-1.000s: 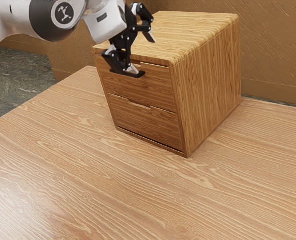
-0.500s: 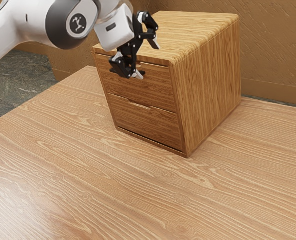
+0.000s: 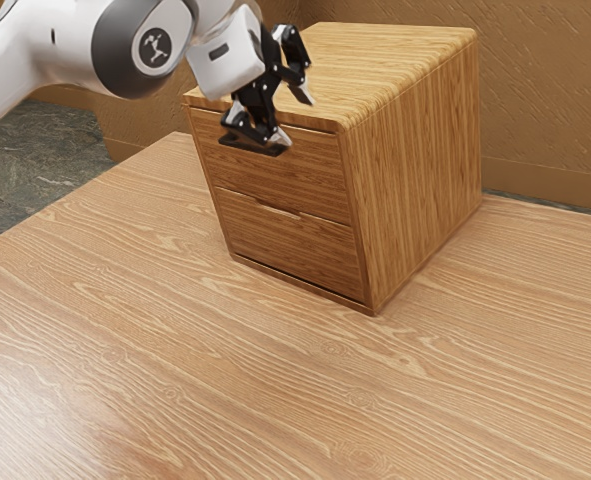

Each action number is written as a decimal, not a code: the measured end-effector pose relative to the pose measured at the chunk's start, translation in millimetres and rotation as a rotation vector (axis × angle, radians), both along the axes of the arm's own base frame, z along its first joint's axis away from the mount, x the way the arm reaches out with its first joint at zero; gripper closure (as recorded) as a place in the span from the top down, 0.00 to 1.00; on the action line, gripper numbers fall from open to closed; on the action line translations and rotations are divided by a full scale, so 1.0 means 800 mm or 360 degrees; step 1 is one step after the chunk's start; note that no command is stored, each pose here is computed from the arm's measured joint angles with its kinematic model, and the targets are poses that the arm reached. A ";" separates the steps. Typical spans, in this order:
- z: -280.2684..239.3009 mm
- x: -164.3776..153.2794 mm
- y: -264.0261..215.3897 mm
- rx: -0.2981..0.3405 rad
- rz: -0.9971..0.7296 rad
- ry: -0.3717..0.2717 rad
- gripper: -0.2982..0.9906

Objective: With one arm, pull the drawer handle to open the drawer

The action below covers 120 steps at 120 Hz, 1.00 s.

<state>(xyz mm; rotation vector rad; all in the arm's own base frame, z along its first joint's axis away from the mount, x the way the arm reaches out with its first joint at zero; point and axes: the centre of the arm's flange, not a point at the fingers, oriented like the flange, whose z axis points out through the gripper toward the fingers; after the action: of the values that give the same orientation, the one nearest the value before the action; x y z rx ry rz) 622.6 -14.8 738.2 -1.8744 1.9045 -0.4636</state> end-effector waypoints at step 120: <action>-0.008 0.019 0.021 0.0067 0.0062 0.0027 0.37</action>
<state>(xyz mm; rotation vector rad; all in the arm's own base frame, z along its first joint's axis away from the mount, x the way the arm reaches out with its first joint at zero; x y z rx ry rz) 637.6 1.6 731.7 -1.8907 1.8706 -0.3936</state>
